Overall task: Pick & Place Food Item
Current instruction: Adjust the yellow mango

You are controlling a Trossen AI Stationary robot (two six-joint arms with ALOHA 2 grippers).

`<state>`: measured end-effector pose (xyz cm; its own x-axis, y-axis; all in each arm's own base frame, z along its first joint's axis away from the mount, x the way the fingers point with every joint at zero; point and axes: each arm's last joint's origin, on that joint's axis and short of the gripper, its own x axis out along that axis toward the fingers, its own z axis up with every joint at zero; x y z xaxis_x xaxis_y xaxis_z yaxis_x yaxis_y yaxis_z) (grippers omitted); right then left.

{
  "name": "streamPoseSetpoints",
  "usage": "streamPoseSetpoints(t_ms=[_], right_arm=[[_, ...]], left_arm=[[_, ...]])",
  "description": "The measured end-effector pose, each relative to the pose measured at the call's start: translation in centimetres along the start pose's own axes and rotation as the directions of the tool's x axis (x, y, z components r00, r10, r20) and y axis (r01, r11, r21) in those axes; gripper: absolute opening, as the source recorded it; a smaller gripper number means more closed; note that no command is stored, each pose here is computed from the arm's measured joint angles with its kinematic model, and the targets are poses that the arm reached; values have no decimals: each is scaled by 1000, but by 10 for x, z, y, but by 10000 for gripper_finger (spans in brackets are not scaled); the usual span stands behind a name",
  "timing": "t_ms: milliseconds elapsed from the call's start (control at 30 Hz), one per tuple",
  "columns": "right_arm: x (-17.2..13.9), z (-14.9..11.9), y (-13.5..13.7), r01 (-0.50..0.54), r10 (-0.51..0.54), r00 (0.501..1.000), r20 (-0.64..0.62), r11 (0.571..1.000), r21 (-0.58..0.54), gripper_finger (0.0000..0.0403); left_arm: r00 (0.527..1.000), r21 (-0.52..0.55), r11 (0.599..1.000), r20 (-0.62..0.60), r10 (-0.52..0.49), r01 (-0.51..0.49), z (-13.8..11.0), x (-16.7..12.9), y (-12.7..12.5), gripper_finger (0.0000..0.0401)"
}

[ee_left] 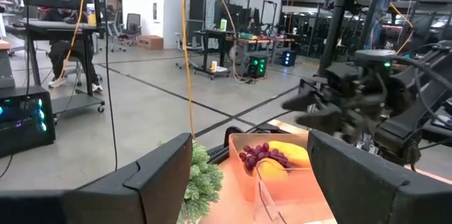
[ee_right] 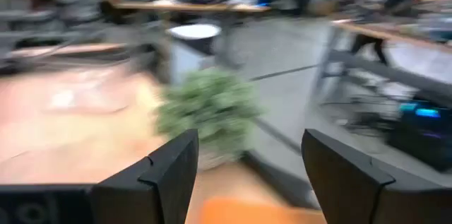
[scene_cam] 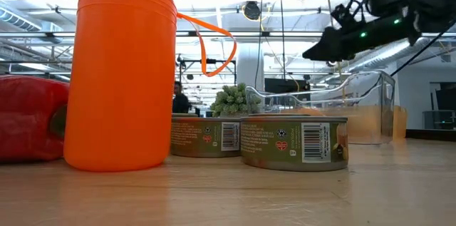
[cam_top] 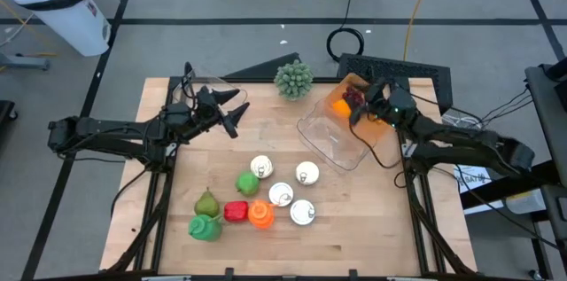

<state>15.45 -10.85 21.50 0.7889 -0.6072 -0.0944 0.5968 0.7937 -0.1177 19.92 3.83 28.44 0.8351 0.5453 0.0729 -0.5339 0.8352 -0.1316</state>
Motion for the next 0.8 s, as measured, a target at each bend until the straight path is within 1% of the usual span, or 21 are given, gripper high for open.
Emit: streamPoseSetpoints(t_ms=[33, 67, 133, 200, 267, 300, 367, 433, 533, 633, 733, 800], right_arm=[[-4, 0, 4, -21, 21, 1000, -19, 1000, 6, 238], [-7, -1, 6, -14, 15, 999, -45, 999, 29, 236], [-14, -3, 6, 77, -65, 990, -127, 993, 88, 232], [-19, -2, 2, 189, -160, 957, -241, 976, 103, 226], [-23, 5, -2, 267, -226, 911, -346, 961, 77, 219], [-24, 9, -4, 308, -261, 879, -398, 950, 57, 216], [-26, 13, -8, 377, -324, 810, -489, 926, 10, 208], [-25, 12, -12, 420, -370, 737, -566, 907, -46, 199], [-20, 2, -18, 428, -375, 644, -667, 899, -91, 182], [-15, -14, -22, 402, -334, 549, -766, 909, -108, 160], [-10, -26, -25, 391, -303, 481, -823, 914, -107, 135], [-8, -31, -27, 393, -304, 447, -841, 912, -120, 119]], left_arm=[[1000, 1, 1000, -3, 0, 0, 0, 0, 0, 294], [1000, 4, 1000, -8, 1, -1, -1, 0, 0, 294], [1000, 7, 1000, -20, 2, -2, -2, 0, 0, 294], [1000, 7, 1000, -21, 2, -2, -2, 0, 0, 294], [1000, 7, 1000, -21, 2, -2, -2, 0, 0, 294], [1000, 8, 1000, -22, 3, -2, -2, 0, 0, 294], [1000, 7, 1000, -21, 3, -2, -2, 0, 0, 294], [1000, 7, 1000, -22, 3, -2, -2, 0, 0, 294], [1000, 6, 1000, -22, 3, -3, -2, 0, 0, 294], [1000, -5, 1000, -24, 3, -3, -3, 0, 0, 294], [1000, -5, 1000, -24, 3, -3, -3, 0, 0, 294], [1000, -5, 1000, -26, 3, -4, -3, 0, 0, 294]])
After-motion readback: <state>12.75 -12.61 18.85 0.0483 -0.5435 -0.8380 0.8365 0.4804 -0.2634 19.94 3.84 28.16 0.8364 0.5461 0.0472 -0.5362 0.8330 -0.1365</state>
